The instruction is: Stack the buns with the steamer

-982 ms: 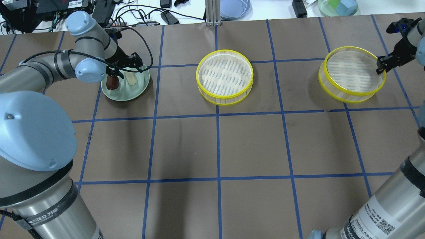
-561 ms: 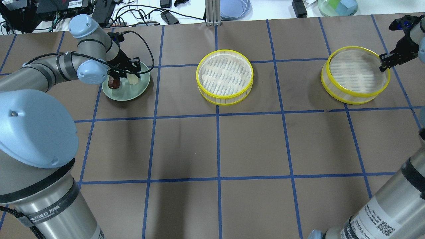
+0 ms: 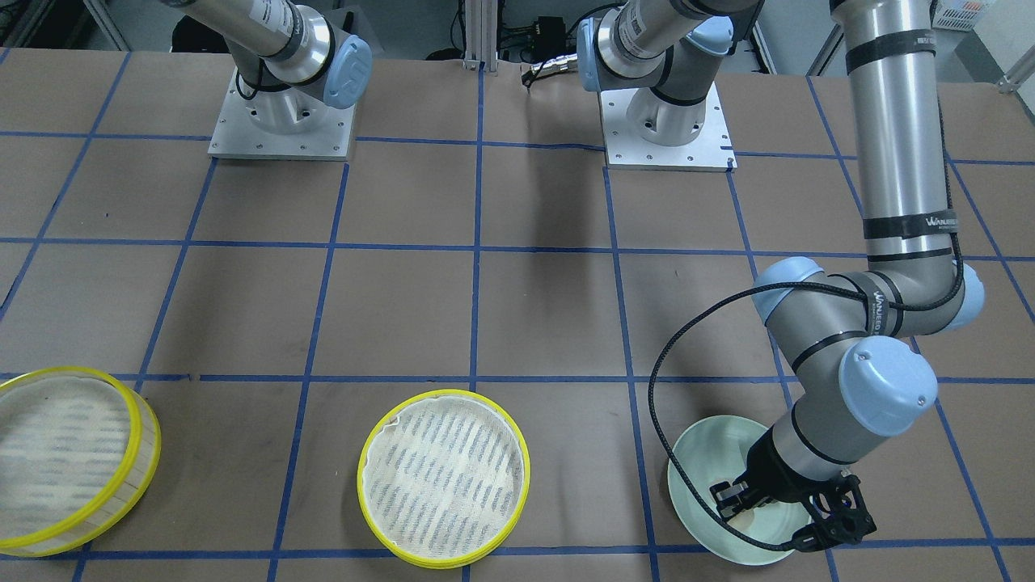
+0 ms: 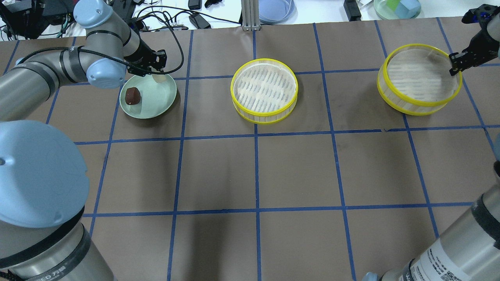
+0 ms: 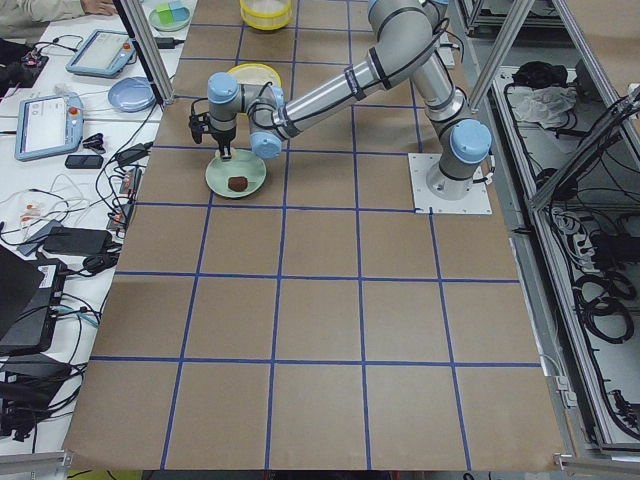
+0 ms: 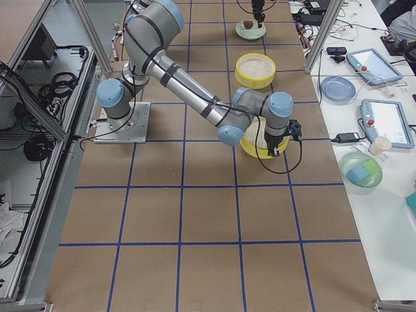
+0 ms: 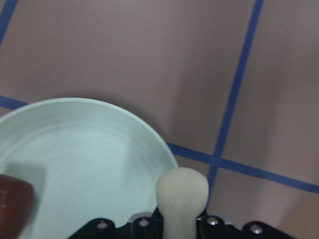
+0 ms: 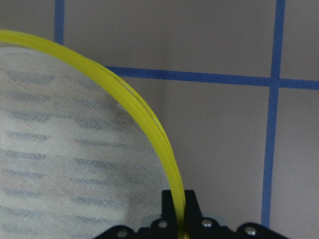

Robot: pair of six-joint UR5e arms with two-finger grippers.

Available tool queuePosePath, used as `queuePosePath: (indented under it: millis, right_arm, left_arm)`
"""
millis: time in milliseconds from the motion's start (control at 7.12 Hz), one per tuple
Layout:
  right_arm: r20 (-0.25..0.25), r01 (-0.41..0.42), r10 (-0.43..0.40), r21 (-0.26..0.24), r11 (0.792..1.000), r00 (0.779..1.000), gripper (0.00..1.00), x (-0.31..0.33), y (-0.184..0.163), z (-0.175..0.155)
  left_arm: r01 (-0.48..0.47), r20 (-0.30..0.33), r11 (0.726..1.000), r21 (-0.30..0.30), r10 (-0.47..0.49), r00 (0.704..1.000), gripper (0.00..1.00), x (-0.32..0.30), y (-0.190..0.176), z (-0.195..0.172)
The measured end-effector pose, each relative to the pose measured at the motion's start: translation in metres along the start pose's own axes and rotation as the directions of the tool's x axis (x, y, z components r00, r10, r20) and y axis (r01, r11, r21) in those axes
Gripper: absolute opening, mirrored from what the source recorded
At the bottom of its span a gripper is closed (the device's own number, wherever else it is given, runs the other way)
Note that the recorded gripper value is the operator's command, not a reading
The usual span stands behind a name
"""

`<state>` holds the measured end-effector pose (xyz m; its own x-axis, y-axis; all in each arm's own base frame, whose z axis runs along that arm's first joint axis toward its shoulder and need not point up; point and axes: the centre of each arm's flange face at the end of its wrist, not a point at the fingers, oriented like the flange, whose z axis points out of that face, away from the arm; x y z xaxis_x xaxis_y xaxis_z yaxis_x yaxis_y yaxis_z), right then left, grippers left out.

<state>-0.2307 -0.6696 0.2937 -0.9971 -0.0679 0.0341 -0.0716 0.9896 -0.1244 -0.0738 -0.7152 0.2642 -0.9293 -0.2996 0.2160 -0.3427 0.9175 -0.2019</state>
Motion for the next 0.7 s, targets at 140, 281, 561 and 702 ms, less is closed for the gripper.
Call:
queuePosePath:
  millis: [140,281,561,702]
  right_arm:
    - [-0.006,-0.017,0.017,-0.008,1.0,1.0,0.0,-0.02,0.0,-0.027]
    - [-0.022,-0.032,0.032,-0.018,0.999,0.999,0.0,-0.045,-0.001,-0.05]
    - [-0.038,-0.079,0.077,-0.04,0.996,0.996,0.0,-0.094,-0.001,-0.084]
    - [-0.033,-0.101,0.099,-0.058,0.993,0.995,0.0,-0.111,0.003,-0.096]
  left_arm:
    - [0.063,-0.058,0.998,0.018,-0.062,0.996,0.0,0.041,0.015,-0.013]
    - [0.122,-0.132,0.992,0.025,-0.118,0.984,0.0,0.082,0.032,-0.016]
    - [0.185,-0.256,0.982,-0.026,-0.186,0.949,0.0,0.149,0.074,-0.005]
    - [0.198,-0.278,0.977,-0.072,-0.211,0.937,0.0,0.172,0.094,0.009]
